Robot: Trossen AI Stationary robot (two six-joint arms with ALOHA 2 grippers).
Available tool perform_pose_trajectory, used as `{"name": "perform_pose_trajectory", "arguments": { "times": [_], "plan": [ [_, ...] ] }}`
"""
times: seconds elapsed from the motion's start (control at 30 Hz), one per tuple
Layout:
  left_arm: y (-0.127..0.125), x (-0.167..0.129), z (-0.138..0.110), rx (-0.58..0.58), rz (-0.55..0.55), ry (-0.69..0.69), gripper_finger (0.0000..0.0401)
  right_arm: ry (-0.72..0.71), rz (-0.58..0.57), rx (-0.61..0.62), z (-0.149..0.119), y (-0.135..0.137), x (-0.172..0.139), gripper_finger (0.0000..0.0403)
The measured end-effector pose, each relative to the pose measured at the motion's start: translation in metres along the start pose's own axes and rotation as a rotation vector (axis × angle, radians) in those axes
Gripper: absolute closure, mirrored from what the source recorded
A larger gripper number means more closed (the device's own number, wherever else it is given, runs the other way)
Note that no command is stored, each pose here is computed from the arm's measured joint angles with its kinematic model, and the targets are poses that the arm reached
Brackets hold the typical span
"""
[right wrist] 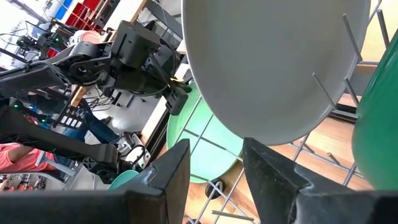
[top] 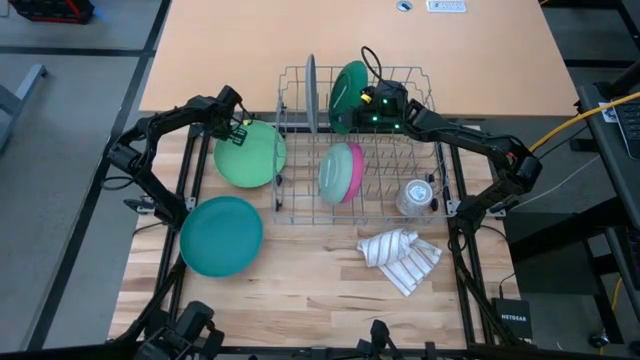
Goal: Sort dishes
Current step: Put the green plate in the dish rack
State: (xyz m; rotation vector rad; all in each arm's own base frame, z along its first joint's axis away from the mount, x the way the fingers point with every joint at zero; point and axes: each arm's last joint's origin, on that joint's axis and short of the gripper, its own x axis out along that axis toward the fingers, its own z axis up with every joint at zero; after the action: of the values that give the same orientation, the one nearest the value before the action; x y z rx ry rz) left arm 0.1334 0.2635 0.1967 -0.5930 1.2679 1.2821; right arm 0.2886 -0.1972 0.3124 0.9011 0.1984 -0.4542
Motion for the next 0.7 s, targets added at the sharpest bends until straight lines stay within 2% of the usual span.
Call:
{"name": "perform_pose_trajectory", "arguments": {
  "times": [0.37,0.7],
  "plan": [
    [0.006,-0.021,-0.003,0.044,-0.087,-0.053,0.0401,0.014,-0.013,0.005,-0.001,-0.001,0.0,0.0251],
    [0.006,-0.022,-0.007,0.102,-0.102,-0.024,0.04,0.088,-0.045,0.028,-0.008,-0.006,0.0,0.0251]
  ]
}}
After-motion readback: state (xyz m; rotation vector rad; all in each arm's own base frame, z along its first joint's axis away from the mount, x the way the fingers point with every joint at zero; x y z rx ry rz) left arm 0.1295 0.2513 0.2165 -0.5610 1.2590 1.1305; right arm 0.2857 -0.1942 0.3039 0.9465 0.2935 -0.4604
